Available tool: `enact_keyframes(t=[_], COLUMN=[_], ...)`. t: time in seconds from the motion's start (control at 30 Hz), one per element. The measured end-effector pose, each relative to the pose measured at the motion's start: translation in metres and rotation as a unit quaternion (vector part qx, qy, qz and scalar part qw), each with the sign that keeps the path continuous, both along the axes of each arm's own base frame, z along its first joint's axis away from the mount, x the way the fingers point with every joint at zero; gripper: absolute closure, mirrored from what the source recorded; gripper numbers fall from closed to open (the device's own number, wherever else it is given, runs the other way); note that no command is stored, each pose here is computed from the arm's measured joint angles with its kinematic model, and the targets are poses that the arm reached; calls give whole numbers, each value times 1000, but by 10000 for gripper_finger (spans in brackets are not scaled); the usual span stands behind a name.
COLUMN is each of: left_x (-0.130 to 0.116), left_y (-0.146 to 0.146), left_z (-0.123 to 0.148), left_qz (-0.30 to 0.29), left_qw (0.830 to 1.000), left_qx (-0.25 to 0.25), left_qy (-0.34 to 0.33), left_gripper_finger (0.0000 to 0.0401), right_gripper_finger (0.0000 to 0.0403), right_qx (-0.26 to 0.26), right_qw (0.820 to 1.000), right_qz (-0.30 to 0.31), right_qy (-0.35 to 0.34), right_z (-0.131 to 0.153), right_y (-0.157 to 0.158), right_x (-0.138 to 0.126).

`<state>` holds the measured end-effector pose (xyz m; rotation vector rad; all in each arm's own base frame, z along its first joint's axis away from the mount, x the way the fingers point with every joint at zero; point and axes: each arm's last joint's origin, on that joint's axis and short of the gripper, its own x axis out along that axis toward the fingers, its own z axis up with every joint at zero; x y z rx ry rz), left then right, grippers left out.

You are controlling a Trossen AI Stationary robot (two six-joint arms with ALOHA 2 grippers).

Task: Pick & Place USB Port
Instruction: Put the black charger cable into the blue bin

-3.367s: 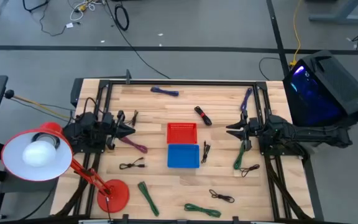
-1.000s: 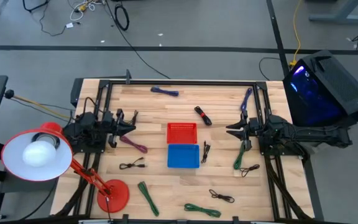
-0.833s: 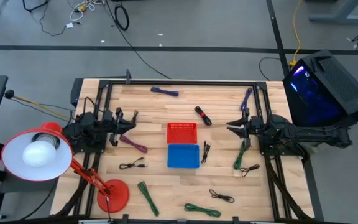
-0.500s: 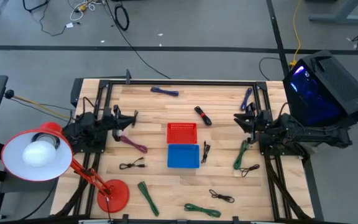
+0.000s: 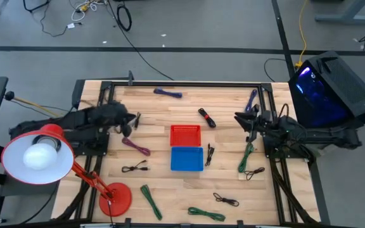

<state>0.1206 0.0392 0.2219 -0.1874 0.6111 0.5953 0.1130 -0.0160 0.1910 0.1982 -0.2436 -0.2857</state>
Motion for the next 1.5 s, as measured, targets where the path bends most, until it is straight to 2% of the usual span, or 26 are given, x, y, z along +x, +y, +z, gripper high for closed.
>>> enact_keyframes(t=[0.17, 0.3, 0.4, 0.53, 0.67, 1.03, 1.13, 1.23, 1.4, 1.5], left_x=[30, 48, 56, 59, 59, 66, 65, 66, 67, 69], left_y=[16, 32, 44, 57, 66, 71, 71, 71, 71, 70], left_z=[-8, -24, -38, -54, -68, -79, -86, -92, -97, -95], left_qz=[25, 43, 60, 85, 99, 82, 95, 102, 103, 96], left_qw=[992, 977, 966, 950, 938, 938, 931, 923, 917, 918], left_qx=[-31, -40, -65, -94, -121, -177, -190, -200, -206, -195], left_qy=[118, 203, 243, 284, 309, 286, 298, 311, 325, 331], left_gripper_finger=[317, 255, 218, 192, 188, 193, 204, 242, 374, 380], right_gripper_finger=[308, 308, 308, 308, 308, 308, 308, 308, 308, 308], right_qx=[1, -7, -3, 0, -1, -10, -10, -10, -10, -9], right_qw=[999, 996, 995, 994, 994, 994, 994, 994, 994, 994], right_qz=[45, 89, 104, 106, 106, 103, 103, 103, 103, 103], right_qy=[20, 15, 12, 19, 22, 23, 23, 24, 24, 26], right_z=[-4, -3, -3, -4, -5, -5, -5, -5, -5, -6], right_y=[2, 5, 5, 5, 5, 5, 5, 5, 5, 5], right_x=[6, 8, 10, 11, 12, 12, 12, 12, 12, 12])
